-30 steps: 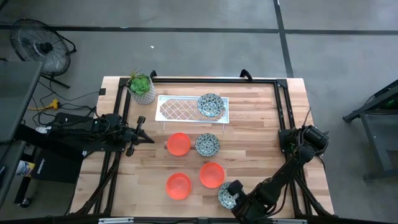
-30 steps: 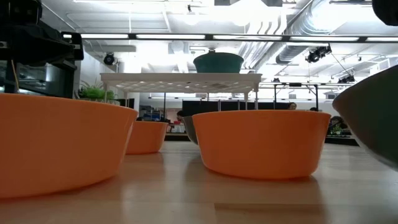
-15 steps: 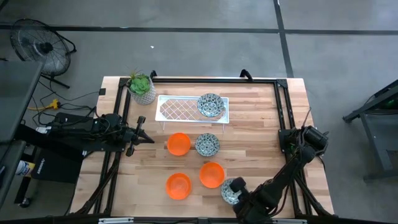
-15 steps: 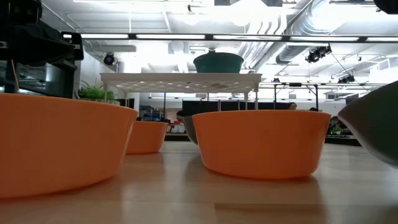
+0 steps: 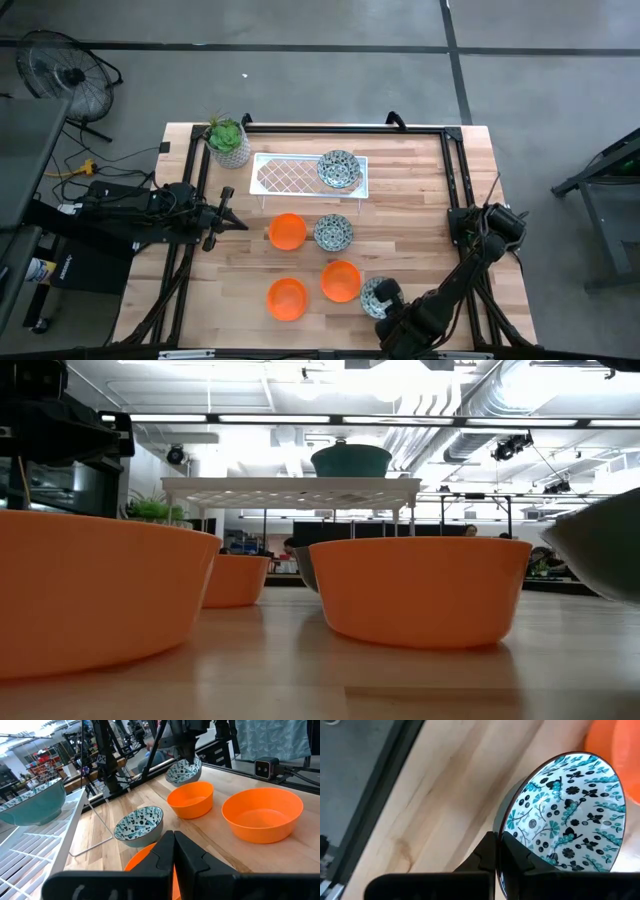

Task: Pick & Place Mini bowls
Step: Stack the bottom white patterned bowl on the white patterned bowl on the shelf

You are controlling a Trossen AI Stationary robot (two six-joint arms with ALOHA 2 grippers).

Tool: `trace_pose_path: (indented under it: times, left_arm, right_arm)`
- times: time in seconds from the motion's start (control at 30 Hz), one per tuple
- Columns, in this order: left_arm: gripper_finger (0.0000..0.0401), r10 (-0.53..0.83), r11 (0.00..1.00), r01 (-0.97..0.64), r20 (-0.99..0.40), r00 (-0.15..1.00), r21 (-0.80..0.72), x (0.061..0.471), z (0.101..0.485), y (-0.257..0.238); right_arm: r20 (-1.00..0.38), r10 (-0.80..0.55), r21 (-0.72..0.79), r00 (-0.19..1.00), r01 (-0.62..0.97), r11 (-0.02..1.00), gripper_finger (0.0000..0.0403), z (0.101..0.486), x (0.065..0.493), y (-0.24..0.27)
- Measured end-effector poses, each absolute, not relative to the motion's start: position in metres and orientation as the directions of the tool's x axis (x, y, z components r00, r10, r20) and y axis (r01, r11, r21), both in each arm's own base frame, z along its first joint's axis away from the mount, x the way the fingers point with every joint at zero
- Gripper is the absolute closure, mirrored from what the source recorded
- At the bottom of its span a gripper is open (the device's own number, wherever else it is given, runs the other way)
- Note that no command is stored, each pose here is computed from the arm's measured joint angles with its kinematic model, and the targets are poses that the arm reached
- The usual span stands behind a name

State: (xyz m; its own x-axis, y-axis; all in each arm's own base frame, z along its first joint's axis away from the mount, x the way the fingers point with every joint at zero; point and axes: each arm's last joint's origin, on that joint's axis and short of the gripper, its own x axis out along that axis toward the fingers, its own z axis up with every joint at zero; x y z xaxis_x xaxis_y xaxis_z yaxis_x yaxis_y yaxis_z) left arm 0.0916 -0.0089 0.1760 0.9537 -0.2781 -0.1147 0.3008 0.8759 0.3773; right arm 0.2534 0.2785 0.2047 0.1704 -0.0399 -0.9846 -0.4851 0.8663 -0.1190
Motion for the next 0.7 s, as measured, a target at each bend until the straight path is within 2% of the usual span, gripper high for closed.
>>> trace_pose_path:
  times: [0.27,0.7]
  left_arm:
    - [0.0401,-0.278,0.876,0.301,-0.115,0.954,0.377,0.092,0.176,-0.009]
    - [0.0401,-0.277,0.876,0.300,-0.114,0.954,0.377,0.092,0.176,-0.009]
  right_arm:
    - [-0.975,-0.092,-0.172,0.201,-0.427,0.888,0.0402,0.213,0.251,0.273]
    - [-0.941,-0.191,-0.277,0.281,-0.307,0.911,0.0402,0.258,0.242,0.239]
